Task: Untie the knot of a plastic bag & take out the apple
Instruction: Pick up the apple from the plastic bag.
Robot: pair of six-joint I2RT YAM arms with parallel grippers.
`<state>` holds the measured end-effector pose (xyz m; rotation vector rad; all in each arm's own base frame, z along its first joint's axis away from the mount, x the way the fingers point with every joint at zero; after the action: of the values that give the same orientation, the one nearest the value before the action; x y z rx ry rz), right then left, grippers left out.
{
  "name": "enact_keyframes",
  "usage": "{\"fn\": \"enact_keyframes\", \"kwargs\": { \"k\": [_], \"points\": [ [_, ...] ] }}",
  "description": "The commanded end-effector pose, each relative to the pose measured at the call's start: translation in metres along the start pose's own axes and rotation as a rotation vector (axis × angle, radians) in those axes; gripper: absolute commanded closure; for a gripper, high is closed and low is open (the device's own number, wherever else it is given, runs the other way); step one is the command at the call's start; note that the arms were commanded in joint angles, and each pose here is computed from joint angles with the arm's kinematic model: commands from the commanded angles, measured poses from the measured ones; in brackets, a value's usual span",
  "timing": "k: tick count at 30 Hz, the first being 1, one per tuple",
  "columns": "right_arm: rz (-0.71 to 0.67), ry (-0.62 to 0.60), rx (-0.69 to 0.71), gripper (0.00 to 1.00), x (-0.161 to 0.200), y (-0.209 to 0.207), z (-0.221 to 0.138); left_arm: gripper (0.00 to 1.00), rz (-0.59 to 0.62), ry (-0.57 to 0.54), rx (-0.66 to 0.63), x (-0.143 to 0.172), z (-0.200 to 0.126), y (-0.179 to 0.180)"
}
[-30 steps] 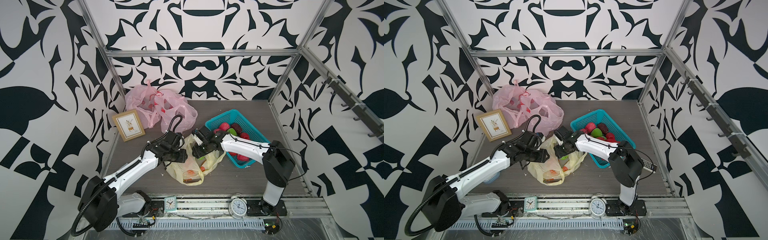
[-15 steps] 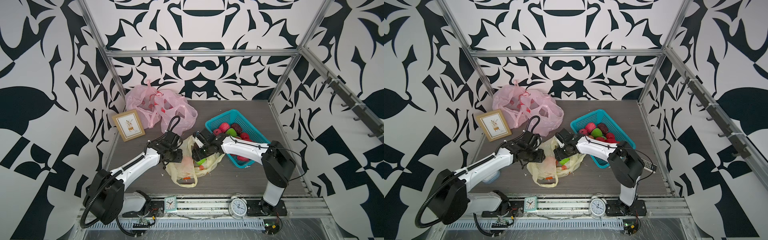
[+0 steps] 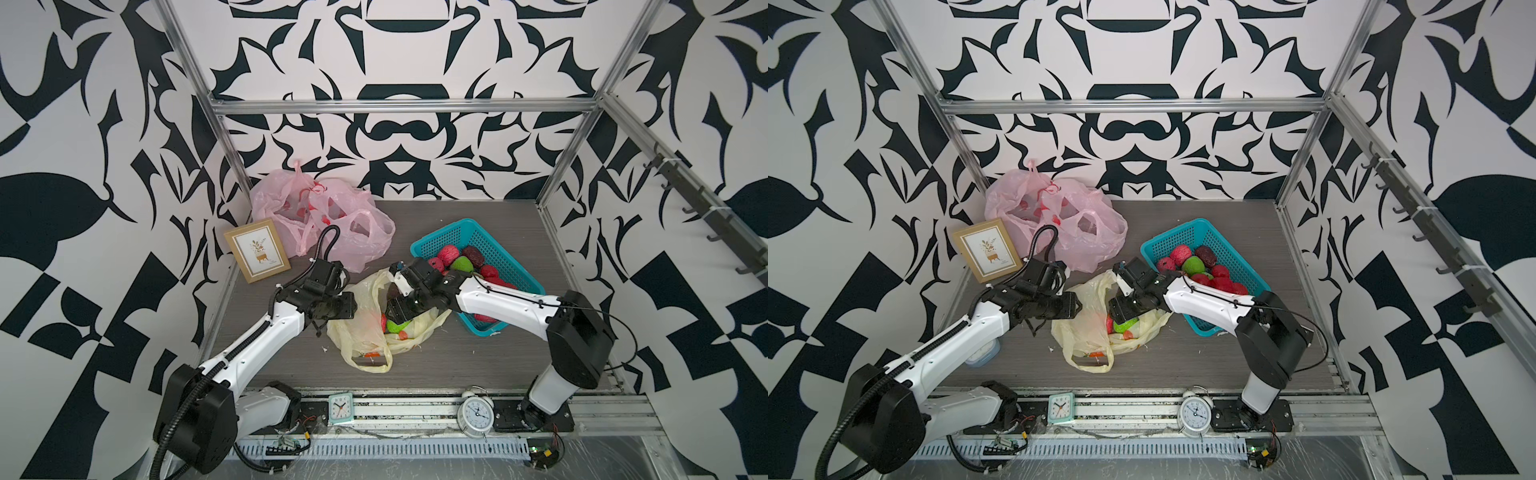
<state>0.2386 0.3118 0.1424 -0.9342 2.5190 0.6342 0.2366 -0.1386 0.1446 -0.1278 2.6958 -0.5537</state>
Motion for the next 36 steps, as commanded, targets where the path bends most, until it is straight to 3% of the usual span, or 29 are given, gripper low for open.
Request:
{"fn": "enact_keyframes", "kwargs": {
  "k": [1,5,13,20,29,36],
  "points": [
    [-0.024,-0.097,-0.010,0.33,-0.015,0.006,-0.025,0.54,0.011,-0.012,0.041,-0.002,-0.010,-0.005],
    [-0.008,-0.046,0.067,0.40,-0.005,-0.004,-0.025,0.54,0.028,-0.035,0.040,-0.009,-0.025,-0.011],
    [-0.008,0.003,0.123,0.42,0.006,-0.006,-0.003,0.53,0.056,-0.105,0.123,-0.017,-0.055,-0.028],
    [-0.020,0.037,0.123,0.32,0.006,-0.001,0.017,0.53,0.054,-0.082,0.128,-0.014,-0.053,-0.028],
    [-0.024,0.085,0.186,0.28,0.011,-0.008,0.040,0.53,0.060,-0.088,0.147,-0.018,-0.053,-0.033],
    [-0.027,0.085,0.178,0.41,0.007,-0.006,0.045,0.52,0.066,-0.095,0.144,-0.017,-0.056,-0.032]
  ]
}}
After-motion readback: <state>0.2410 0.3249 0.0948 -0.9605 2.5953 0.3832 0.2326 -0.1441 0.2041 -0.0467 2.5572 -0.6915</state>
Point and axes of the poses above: each gripper's point midway between its finger pads, its own z axis out along the fingers, its own y axis along the line the jaws close on, x = y × z, the point moved 4 cm from there along -z, back along the fingers, and after that the axes turned 10 degrees about -z, right-handed, at the moved point
